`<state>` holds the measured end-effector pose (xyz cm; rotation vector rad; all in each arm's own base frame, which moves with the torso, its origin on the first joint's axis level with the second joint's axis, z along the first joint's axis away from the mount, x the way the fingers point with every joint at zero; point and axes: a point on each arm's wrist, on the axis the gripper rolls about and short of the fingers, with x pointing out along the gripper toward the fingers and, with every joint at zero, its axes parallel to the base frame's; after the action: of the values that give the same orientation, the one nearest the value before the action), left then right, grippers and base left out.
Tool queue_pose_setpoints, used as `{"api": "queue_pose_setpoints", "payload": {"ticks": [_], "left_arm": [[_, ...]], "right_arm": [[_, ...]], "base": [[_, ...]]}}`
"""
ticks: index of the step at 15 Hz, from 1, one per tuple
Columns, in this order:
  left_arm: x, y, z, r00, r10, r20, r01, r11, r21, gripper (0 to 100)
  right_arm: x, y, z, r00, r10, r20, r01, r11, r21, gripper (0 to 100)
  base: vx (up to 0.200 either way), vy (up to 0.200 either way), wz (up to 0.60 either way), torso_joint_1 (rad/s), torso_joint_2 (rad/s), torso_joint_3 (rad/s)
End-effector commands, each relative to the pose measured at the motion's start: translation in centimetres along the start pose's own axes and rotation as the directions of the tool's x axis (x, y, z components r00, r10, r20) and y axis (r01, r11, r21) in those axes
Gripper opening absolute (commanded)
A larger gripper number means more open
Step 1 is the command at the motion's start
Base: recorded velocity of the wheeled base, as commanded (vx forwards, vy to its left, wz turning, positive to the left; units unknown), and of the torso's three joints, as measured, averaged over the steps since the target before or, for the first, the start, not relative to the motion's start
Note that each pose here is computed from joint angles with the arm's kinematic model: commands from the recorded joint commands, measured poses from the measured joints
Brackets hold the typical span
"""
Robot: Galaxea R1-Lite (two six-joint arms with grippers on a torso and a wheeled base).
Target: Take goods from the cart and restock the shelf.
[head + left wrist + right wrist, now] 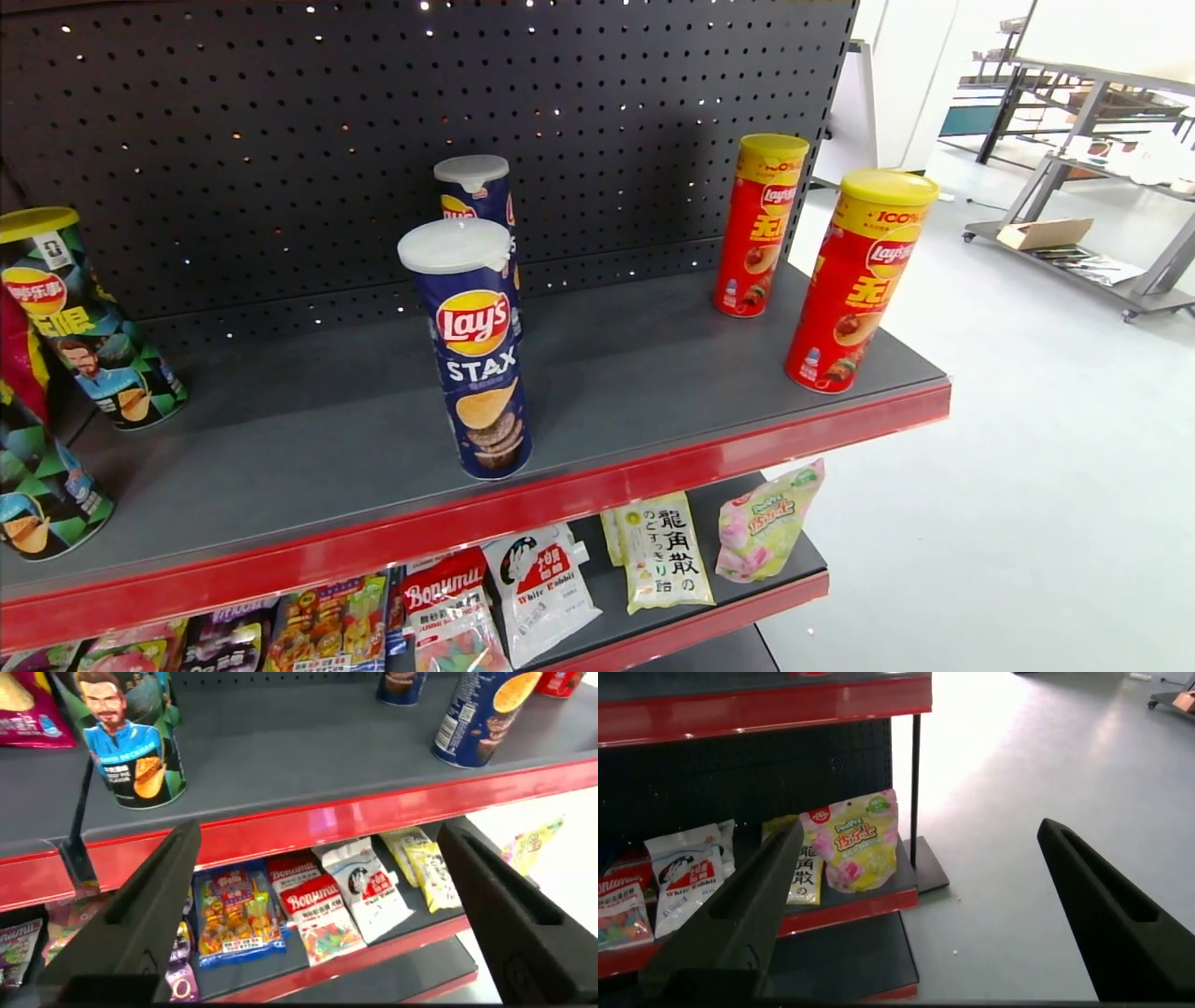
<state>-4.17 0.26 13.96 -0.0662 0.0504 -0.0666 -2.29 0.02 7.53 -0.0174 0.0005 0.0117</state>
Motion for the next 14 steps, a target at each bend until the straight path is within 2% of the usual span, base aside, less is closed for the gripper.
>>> {"api": "queue_pose_setpoints", "payload": {"ticks": [1,6,8,10,12,14], "left_arm": [[0.0,0.0,-0.1,1.0,0.001,0.001,-0.001,1.0,0.002,100],[0.0,0.1,-0.5,1.0,0.026,-0.004,-0.026,1.0,0.0,100],[0.0,0.1,-0.6,1.0,0.027,-0.005,-0.027,1.0,0.0,100],[0.2,0.2,-0.8,0.997,0.071,-0.013,-0.071,0.997,0.001,100],[0.6,0.4,-2.2,0.992,0.122,-0.043,-0.122,0.993,0.002,100],[1.4,0.5,-3.4,0.99,0.133,-0.044,-0.133,0.991,0.001,100]], "right_arm": [[0.0,0.0,0.0,1.0,0.001,-0.002,-0.001,1.0,-0.001,100],[0.0,0.0,0.0,1.0,0.001,-0.002,-0.001,1.0,0.002,100],[0.0,0.0,0.0,1.0,0.001,-0.002,-0.001,1.0,0.004,100],[0.0,0.0,0.0,1.0,0.001,-0.002,-0.001,1.0,0.005,100],[0.0,0.0,0.0,1.0,0.001,-0.002,-0.001,1.0,0.007,100],[0.0,0.0,0.0,1.0,0.001,-0.002,-0.001,1.0,0.007,100]], "base": [[0.0,0.0,0.6,-0.002,0.0,-0.002],[0.0,0.0,0.6,0.005,0.0,0.0],[0.0,0.0,0.0,0.0,0.0,0.0],[0.0,0.0,0.0,0.0,0.0,0.0],[0.0,0.0,0.0,0.0,0.0,0.0],[0.0,0.0,0.0,0.0,0.0,0.0]]}}
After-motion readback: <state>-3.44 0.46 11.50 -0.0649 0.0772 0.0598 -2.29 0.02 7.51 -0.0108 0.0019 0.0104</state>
